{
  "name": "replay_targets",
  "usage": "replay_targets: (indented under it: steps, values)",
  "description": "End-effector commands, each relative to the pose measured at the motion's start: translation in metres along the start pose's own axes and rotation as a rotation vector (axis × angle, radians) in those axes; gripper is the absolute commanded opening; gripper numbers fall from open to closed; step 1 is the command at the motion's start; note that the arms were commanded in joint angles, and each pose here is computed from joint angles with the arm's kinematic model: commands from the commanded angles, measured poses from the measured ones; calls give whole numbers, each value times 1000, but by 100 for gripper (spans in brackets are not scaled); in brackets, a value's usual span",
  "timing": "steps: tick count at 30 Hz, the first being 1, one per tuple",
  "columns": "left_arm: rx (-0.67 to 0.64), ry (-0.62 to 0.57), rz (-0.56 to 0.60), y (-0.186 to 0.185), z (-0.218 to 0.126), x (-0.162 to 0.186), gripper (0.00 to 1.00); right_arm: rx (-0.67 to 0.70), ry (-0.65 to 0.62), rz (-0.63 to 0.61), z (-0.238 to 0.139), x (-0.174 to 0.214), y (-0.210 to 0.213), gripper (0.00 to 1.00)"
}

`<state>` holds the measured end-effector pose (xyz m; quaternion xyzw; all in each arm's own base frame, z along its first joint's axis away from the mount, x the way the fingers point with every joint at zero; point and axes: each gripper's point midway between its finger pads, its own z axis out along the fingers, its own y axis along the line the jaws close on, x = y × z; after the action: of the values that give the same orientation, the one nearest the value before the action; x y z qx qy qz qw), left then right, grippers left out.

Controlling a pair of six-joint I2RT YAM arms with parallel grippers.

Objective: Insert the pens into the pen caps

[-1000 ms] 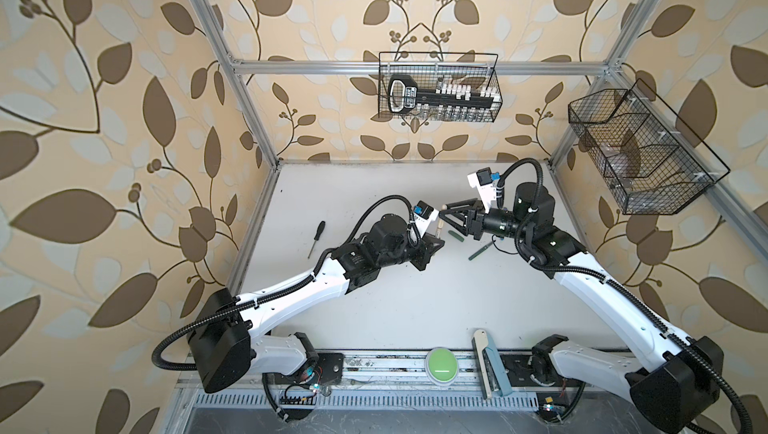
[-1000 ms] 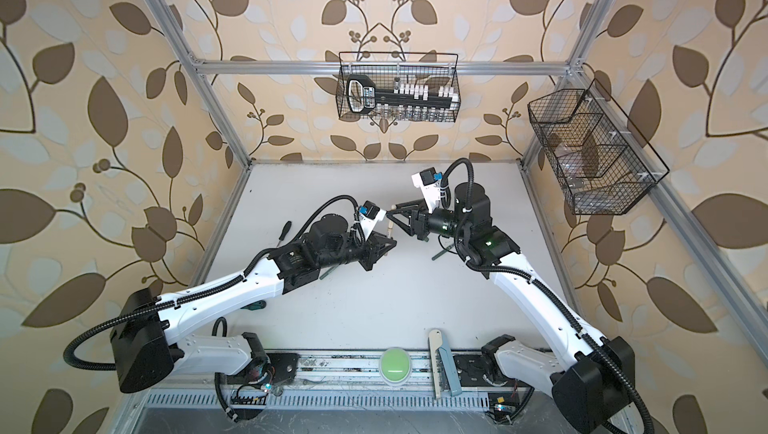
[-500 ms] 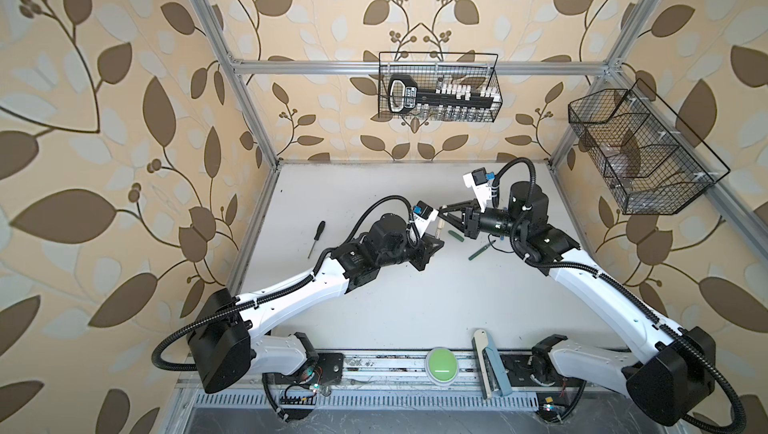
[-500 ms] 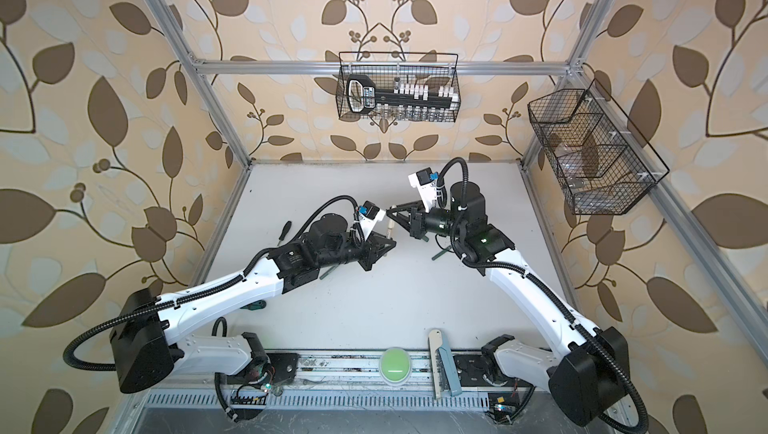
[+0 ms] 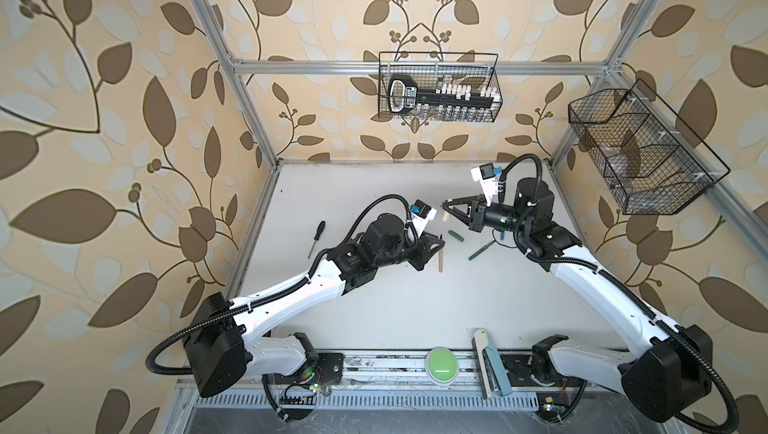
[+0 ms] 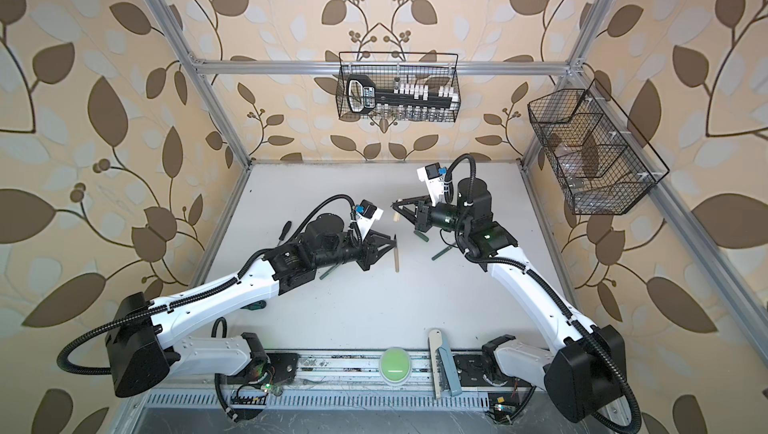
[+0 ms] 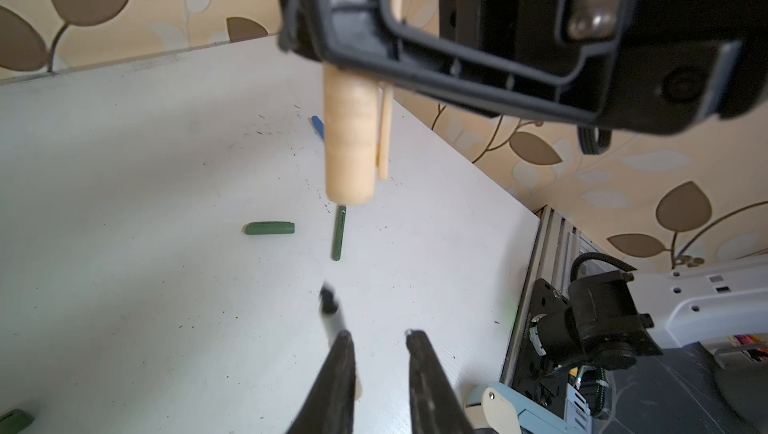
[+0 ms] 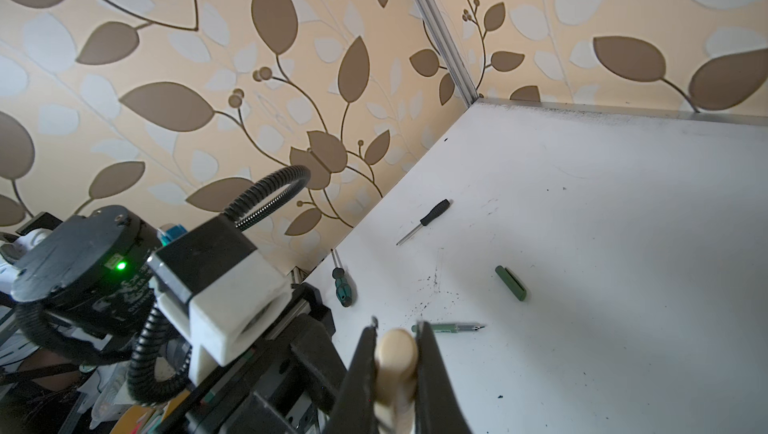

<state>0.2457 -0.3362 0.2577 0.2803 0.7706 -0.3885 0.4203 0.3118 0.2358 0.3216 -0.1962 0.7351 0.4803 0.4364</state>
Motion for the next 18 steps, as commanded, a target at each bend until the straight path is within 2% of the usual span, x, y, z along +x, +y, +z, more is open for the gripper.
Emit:
replay_targets:
  steps: [1,3,5,8,9,10,11,13,18]
  values:
    - [31,-33,0,-7,-7,-12,24,-33,-6,-4,1,-1,4,0]
    - [24,-32,-2,-5,-3,-10,22,-7,-7,-9,1,-1,0,0]
    - [-30,-22,3,6,-1,-7,22,97,-4,8,0,2,-20,0]
    - [-255,-37,-44,53,-7,-7,27,320,-13,61,-12,4,-69,0]
    - [-321,-41,-82,72,-13,-8,25,416,16,71,-16,9,-88,0]
    - [-364,-50,-121,87,-20,-11,21,471,63,73,-17,16,-99,0]
    - [-389,-60,-148,96,-27,-13,21,505,121,91,-17,27,-110,0]
    - [-439,-74,-179,111,-43,-15,35,529,244,119,-14,51,-122,0]
    - [-474,-105,-155,113,-64,-14,39,626,517,186,-12,127,-159,0]
